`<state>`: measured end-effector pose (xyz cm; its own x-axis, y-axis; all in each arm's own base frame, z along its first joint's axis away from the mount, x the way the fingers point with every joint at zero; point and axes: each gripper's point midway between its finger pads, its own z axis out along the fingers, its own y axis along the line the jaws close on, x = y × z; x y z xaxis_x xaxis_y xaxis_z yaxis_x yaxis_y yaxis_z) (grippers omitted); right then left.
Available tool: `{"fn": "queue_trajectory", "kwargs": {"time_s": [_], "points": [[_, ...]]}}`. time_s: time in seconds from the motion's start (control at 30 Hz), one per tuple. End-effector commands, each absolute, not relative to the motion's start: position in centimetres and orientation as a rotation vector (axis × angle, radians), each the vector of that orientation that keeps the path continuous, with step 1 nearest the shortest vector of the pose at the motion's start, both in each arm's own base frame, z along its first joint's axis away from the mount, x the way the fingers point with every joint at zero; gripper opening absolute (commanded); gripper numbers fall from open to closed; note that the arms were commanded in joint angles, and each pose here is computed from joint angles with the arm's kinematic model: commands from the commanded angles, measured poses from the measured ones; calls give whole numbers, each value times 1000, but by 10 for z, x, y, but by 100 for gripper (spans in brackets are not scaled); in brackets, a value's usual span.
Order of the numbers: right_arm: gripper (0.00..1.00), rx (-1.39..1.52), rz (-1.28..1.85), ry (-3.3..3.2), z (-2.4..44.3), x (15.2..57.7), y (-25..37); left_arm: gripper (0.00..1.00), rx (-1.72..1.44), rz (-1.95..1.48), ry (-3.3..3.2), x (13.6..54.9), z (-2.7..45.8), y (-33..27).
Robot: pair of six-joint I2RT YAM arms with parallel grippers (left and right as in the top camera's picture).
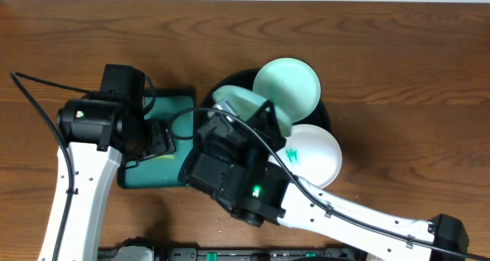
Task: Clean dirty plates on tray and stack at the side
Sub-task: 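Carry the plate right and set it on the table with the right gripper, then move the right gripper back to the next pale green plate's rim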
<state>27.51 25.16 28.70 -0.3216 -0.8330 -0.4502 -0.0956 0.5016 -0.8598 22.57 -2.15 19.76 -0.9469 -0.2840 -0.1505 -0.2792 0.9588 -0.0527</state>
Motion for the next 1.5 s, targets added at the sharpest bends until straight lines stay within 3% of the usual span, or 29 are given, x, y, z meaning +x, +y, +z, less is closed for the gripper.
{"fn": "queue_trajectory", "kwargs": {"time_s": [0.0, 0.13, 0.33, 0.6, 0.8, 1.0, 1.23, 1.47], "points": [[1, -778, -743, 1882, 277, 272, 251, 82, -439, -46, 2949, 226, 198, -22], [1, -704, -431, 2178, 231, 270, 255, 82, -439, -45, 2952, 225, 198, -21], [1, -327, -77, 2581, 178, 298, 228, 82, -439, -45, 2951, 225, 198, -21], [1, 201, 386, 2715, 171, 362, 165, 82, -439, -45, 2951, 225, 198, -21], [1, 665, 386, 2638, 165, 397, 48, 82, -440, -44, 2953, 225, 198, -21], [2, 1023, 280, 2600, 136, 391, -61, 82, -439, -47, 2946, 227, 198, -22], [1, 1346, 222, 2615, 69, 372, -142, 82, -438, -47, 2945, 227, 198, -22], [1, 1461, 227, 2646, 24, 352, -182, 82, -438, -47, 2945, 227, 198, -22]]}}
